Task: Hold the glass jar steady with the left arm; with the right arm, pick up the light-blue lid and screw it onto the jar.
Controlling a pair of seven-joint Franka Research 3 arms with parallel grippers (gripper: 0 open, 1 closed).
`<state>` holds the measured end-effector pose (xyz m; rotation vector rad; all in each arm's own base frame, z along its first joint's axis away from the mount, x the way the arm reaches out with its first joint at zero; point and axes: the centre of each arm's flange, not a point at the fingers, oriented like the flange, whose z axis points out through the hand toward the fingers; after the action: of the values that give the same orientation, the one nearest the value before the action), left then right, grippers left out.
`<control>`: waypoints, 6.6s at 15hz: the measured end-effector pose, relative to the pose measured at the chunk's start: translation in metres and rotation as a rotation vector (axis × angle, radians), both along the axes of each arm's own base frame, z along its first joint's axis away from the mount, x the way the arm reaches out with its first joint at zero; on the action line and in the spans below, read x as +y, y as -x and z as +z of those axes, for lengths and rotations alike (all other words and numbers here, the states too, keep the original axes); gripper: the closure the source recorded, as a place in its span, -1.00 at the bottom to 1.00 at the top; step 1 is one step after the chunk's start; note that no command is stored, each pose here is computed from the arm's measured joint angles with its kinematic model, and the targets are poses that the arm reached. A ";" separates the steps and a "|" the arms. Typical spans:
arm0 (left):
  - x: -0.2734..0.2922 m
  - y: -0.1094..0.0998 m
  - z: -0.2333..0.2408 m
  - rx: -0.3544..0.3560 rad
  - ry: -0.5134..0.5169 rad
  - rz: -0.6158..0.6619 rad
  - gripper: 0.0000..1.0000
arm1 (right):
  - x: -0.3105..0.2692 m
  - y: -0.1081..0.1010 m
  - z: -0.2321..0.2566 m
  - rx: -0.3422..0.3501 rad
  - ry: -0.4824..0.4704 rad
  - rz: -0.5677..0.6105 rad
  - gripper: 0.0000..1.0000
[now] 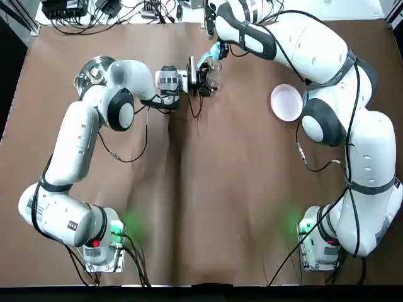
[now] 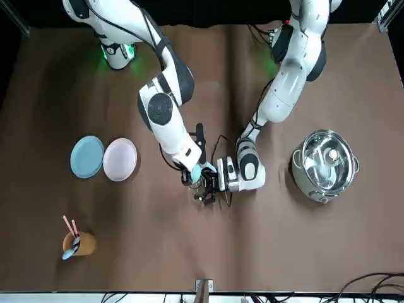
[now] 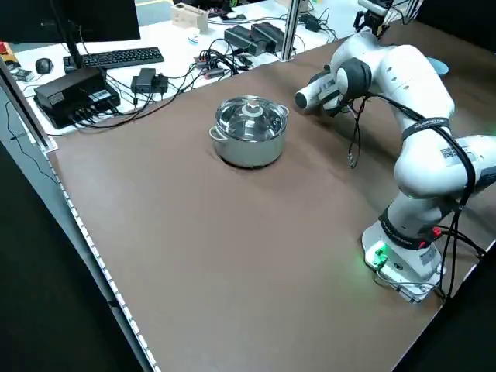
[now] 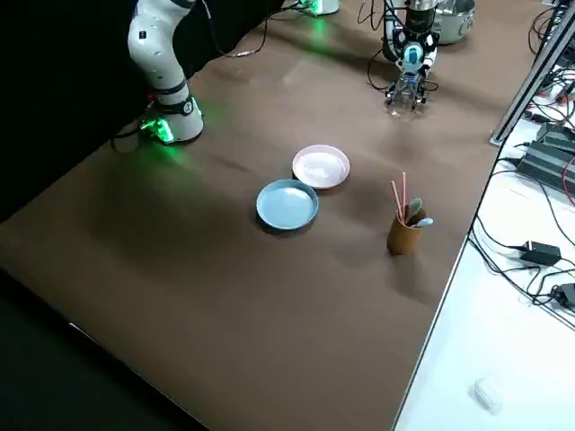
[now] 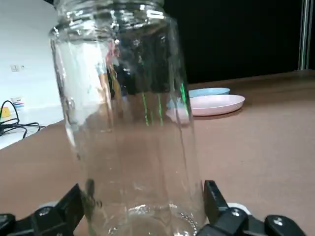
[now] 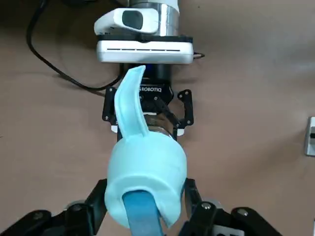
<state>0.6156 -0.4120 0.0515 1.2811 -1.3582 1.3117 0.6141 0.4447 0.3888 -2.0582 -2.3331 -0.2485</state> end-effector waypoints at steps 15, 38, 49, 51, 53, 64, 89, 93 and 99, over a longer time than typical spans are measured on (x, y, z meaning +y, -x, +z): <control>-0.003 0.002 -0.001 0.008 0.003 -0.004 -0.93 | -0.006 0.006 -0.008 0.074 0.048 0.002 -0.33; 0.000 -0.001 -0.001 0.010 0.001 0.001 -0.93 | -0.003 -0.007 -0.029 0.011 0.019 -0.010 -0.33; 0.001 -0.001 -0.001 0.010 0.001 0.002 -0.93 | 0.002 -0.005 -0.030 0.007 0.015 -0.008 -0.33; 0.001 -0.002 -0.001 0.011 0.001 0.003 -0.93 | 0.003 -0.005 -0.031 0.006 0.013 -0.012 -0.33; 0.001 -0.002 -0.001 0.011 0.001 0.003 -0.93 | 0.004 -0.004 -0.034 0.008 0.015 -0.013 -0.33; 0.001 -0.002 -0.001 0.010 0.001 0.003 -0.93 | 0.006 -0.004 -0.037 0.008 0.015 -0.012 -0.33; 0.001 -0.002 -0.001 0.006 0.000 0.002 -0.93 | 0.004 -0.006 -0.036 -0.001 0.011 -0.019 -0.70; 0.001 -0.002 -0.001 0.006 0.000 0.002 -0.93 | 0.002 -0.008 -0.035 -0.002 0.011 -0.023 -0.81; 0.001 -0.002 -0.001 0.006 0.000 0.002 -0.93 | -0.001 -0.011 -0.032 -0.008 0.007 -0.027 -1.00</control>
<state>0.6173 -0.4106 0.0509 1.2857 -1.3534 1.3084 0.6250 0.4441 0.3570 -2.0970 -2.3154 -0.2499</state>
